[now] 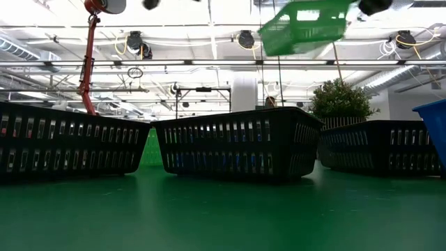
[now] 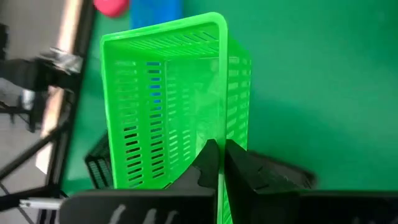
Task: Stack baskets by color
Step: Stack the top green bin on the bottom green bin
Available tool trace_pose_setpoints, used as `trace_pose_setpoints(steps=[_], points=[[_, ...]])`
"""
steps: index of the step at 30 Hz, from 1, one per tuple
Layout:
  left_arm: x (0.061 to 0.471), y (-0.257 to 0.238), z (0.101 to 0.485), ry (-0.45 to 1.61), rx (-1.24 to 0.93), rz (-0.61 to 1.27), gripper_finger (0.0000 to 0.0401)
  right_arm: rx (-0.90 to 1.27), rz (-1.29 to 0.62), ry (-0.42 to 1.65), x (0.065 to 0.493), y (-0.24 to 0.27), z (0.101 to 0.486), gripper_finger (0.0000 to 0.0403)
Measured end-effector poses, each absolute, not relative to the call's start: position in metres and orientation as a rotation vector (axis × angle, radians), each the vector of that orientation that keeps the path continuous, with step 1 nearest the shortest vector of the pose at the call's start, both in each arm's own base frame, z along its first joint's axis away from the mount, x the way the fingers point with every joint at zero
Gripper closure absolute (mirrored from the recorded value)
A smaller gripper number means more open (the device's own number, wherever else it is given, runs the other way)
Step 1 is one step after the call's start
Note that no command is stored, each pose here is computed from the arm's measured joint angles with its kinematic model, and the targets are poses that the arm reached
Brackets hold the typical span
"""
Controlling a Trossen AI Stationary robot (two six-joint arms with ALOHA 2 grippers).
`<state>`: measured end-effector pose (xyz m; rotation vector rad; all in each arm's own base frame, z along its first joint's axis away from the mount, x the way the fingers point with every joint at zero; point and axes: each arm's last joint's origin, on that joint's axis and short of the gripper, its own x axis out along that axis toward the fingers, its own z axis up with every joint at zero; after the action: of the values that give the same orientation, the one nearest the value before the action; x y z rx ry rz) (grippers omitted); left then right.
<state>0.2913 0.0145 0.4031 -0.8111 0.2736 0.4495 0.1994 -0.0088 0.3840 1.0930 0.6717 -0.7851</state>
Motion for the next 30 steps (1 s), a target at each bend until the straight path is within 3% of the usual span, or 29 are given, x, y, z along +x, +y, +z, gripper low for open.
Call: trace_pose_setpoints(steps=[8, 22, 30], points=[[0.343, 0.006, 0.361, 0.287, -1.253, 0.507, 0.018, 1.012, -0.732, 0.581, 0.211, -0.01, 0.389, 0.0403], [0.367, -0.003, 0.339, 0.237, -1.244, 0.558, 0.0184, 0.859, -0.683, 0.57, 0.215, -0.023, 0.392, 0.0401], [0.378, -0.003, 0.333, 0.164, -1.237, 0.586, 0.0245, 0.797, -0.652, 0.558, 0.223, -0.027, 0.392, 0.0399]])
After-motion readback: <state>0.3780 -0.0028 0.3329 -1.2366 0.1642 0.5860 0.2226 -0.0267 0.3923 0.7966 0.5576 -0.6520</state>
